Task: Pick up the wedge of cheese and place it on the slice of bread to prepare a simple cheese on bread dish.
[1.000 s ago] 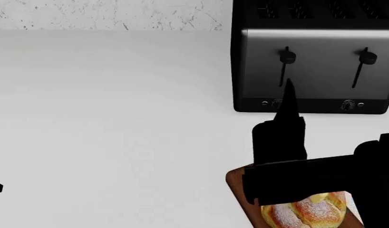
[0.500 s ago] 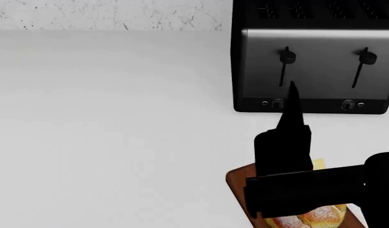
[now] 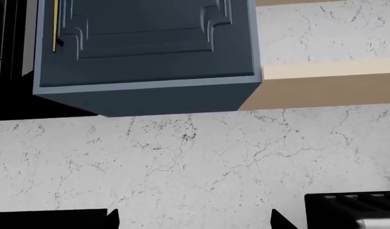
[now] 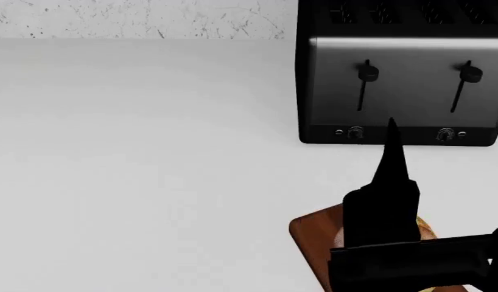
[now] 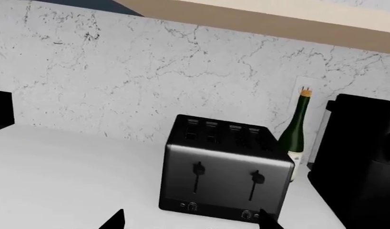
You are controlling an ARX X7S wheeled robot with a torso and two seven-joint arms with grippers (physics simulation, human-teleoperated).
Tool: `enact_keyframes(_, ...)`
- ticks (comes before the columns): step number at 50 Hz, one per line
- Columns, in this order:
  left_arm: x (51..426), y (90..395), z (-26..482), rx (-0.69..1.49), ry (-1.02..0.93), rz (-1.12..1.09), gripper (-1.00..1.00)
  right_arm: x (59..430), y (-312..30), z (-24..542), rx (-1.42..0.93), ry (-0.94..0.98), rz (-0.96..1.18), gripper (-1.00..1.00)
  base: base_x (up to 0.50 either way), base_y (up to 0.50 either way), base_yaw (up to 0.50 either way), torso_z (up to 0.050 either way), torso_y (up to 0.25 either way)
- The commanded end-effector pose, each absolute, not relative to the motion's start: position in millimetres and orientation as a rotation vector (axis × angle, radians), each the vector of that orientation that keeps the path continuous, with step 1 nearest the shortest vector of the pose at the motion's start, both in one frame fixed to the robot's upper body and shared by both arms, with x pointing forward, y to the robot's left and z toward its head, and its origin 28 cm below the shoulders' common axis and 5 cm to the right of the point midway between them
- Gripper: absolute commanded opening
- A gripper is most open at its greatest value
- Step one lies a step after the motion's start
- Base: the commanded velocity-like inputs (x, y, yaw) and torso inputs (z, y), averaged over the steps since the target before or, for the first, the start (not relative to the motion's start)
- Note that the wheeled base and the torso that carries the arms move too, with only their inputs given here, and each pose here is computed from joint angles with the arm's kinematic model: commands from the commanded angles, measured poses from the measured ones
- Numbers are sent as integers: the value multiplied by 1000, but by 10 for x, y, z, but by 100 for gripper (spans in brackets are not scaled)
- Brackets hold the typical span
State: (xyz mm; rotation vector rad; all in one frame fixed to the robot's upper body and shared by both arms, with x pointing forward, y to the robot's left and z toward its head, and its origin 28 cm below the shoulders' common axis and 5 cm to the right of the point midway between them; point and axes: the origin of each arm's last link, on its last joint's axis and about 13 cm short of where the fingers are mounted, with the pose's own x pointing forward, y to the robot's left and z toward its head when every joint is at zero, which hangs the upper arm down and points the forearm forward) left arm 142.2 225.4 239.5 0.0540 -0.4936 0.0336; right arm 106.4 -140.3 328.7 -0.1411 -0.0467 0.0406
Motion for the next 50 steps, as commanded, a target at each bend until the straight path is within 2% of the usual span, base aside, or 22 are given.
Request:
enact_keyframes(1,1380,2283,2394,61,-497,61,100,1038,-1411,3276,-149,-43,37,100,0,0,0,0,0)
enact_keyframes(50,1221,2357,2421,91,-500,85,100,871,-1526,3432,-207,-48,-22,100,0,0,0,0,0)
